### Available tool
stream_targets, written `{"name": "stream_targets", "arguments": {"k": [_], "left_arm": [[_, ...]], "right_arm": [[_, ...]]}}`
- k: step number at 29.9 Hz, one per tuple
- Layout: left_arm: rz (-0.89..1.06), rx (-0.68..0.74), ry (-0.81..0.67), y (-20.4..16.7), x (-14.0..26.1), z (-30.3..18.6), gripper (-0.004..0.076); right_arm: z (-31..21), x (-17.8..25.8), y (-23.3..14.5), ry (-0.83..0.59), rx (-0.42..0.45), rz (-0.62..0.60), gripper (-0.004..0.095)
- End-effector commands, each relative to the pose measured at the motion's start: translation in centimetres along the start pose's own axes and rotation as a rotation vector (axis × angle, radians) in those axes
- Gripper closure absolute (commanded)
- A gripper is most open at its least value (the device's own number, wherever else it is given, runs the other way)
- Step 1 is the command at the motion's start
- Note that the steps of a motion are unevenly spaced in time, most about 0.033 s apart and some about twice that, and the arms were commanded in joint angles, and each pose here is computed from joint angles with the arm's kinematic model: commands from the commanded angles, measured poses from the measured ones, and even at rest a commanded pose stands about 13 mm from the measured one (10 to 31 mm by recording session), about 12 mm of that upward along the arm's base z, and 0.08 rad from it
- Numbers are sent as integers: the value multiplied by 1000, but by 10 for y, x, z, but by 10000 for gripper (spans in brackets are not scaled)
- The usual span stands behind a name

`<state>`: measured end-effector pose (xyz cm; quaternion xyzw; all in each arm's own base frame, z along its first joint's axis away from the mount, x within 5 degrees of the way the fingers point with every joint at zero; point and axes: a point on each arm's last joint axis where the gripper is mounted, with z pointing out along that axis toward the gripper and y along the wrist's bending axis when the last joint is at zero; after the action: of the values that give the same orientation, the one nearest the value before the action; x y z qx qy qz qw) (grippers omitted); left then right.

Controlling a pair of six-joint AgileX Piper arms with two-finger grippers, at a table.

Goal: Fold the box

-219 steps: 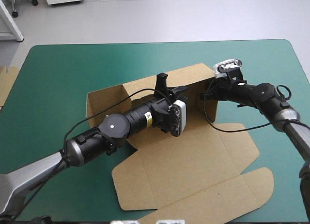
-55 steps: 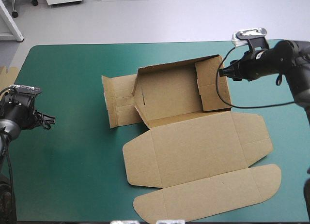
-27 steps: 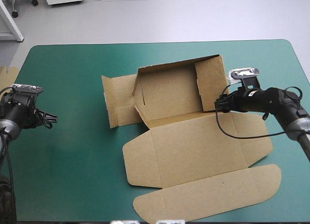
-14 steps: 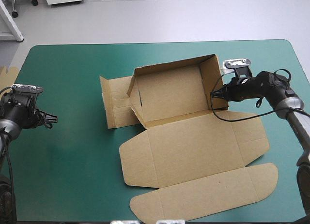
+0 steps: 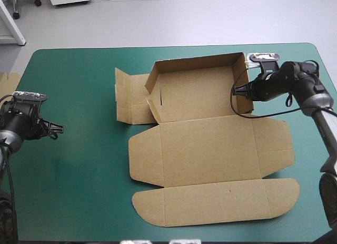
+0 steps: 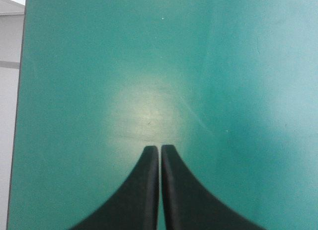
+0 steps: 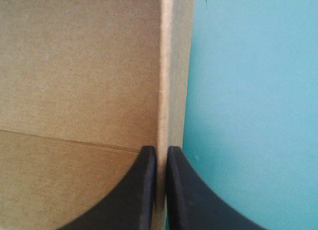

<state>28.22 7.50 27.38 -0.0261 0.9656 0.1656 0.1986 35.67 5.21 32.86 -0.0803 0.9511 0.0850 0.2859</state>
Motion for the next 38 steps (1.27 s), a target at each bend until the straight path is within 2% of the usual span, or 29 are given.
{"name": "stream_targets", "arguments": {"k": [1, 6, 13, 18, 21, 27, 29, 31, 38], "left_arm": [[-14, -5, -91, 5, -9, -16, 717], [-17, 20, -90, 3, -9, -16, 717], [-22, 41, -85, 1, -8, -16, 717], [-23, 44, -88, 1, -9, -16, 717], [-23, 44, -90, 1, -9, -16, 717], [-27, 48, -94, 0, -9, -16, 717], [-28, 50, -94, 0, -9, -16, 717], [-33, 55, -96, 0, -10, -16, 717], [-29, 67, -112, -2, -11, -17, 717]], "right_arm": [[-21, -17, 1, 15, 3, 24, 911], [-3, -20, 0, 215, -15, 27, 911], [22, -19, -4, 263, -17, 46, 911], [24, -19, -5, 269, -19, 0, 890], [23, -19, -5, 259, -20, -25, 777], [2, -29, -2, 176, -12, -34, 413], [-8, -33, -1, 146, -11, -40, 331], [-22, -39, 1, 109, 1, -46, 286], [-74, -44, 8, -17, 13, -52, 285]]}}
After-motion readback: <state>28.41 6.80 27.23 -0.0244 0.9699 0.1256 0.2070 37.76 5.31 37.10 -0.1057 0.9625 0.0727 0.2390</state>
